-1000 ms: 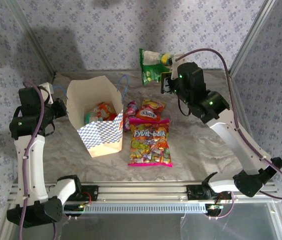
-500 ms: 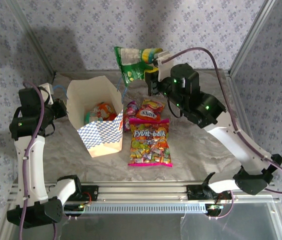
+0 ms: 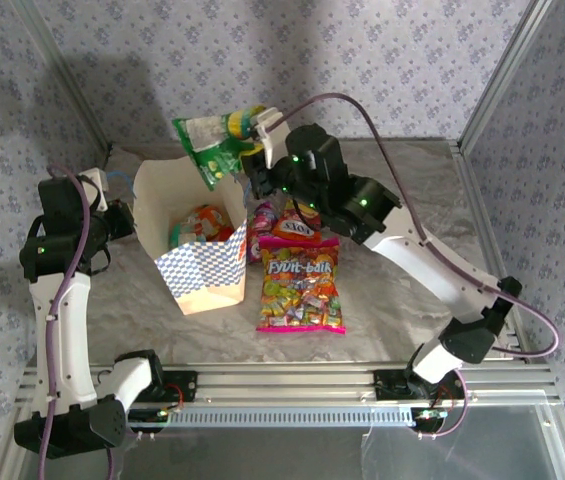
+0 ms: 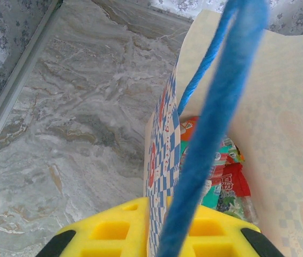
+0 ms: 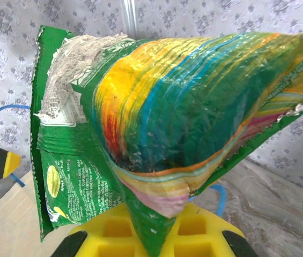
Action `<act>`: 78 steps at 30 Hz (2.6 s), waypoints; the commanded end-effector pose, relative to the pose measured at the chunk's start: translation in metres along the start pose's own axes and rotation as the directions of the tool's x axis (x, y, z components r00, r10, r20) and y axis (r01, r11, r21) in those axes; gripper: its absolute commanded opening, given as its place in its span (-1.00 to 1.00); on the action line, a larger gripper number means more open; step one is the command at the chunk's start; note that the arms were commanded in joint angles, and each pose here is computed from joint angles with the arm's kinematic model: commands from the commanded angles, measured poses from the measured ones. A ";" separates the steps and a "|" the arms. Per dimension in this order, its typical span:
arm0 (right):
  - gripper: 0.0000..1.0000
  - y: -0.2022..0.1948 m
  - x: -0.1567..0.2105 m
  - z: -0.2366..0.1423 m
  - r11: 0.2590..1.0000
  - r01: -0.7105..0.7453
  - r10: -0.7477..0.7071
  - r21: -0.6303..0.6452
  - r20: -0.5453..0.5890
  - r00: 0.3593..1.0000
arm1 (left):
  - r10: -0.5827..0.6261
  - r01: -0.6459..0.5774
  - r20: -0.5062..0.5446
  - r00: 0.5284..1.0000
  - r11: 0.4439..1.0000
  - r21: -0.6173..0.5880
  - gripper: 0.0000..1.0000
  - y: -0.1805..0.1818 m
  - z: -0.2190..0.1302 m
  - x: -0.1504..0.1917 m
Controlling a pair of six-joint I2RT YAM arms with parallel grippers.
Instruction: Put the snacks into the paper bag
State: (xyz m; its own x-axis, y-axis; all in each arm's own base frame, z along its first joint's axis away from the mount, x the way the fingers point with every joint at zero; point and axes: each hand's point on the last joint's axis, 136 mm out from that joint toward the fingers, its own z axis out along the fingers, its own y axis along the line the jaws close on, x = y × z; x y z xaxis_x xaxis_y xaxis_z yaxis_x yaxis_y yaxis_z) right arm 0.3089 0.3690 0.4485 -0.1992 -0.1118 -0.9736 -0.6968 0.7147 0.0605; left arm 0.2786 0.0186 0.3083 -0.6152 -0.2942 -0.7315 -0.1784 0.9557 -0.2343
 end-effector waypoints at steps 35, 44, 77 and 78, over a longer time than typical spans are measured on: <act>-1.00 0.074 0.065 0.086 0.985 -0.126 0.087 -0.121 -0.283 0.955 | 0.056 -0.056 0.001 0.998 0.998 -0.004 -0.67 0.001 -0.004 0.004; -1.00 0.082 0.079 0.089 0.976 -0.161 0.105 -0.145 -0.332 0.937 | 0.047 -0.047 -0.007 0.999 0.999 0.001 -0.67 0.000 -0.001 0.005; -0.83 0.094 0.109 0.090 0.963 -0.204 0.106 -0.175 -0.448 0.888 | 0.034 -0.034 -0.020 0.999 0.999 0.002 -0.65 0.000 0.002 0.006; -0.81 0.092 0.110 0.089 0.964 -0.203 0.106 -0.170 -0.451 0.886 | 0.035 -0.035 -0.020 0.999 0.999 0.003 -0.65 0.000 0.002 0.006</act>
State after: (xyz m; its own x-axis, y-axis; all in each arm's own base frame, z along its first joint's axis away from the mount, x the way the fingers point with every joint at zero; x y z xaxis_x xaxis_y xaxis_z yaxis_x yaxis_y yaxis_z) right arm 0.2879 0.4808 0.3113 -0.5690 -0.3580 -0.7404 -0.7428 0.6101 0.2758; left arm 0.2772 0.0184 0.3033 -0.6287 -0.2627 -0.7320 -0.1596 0.9648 -0.2091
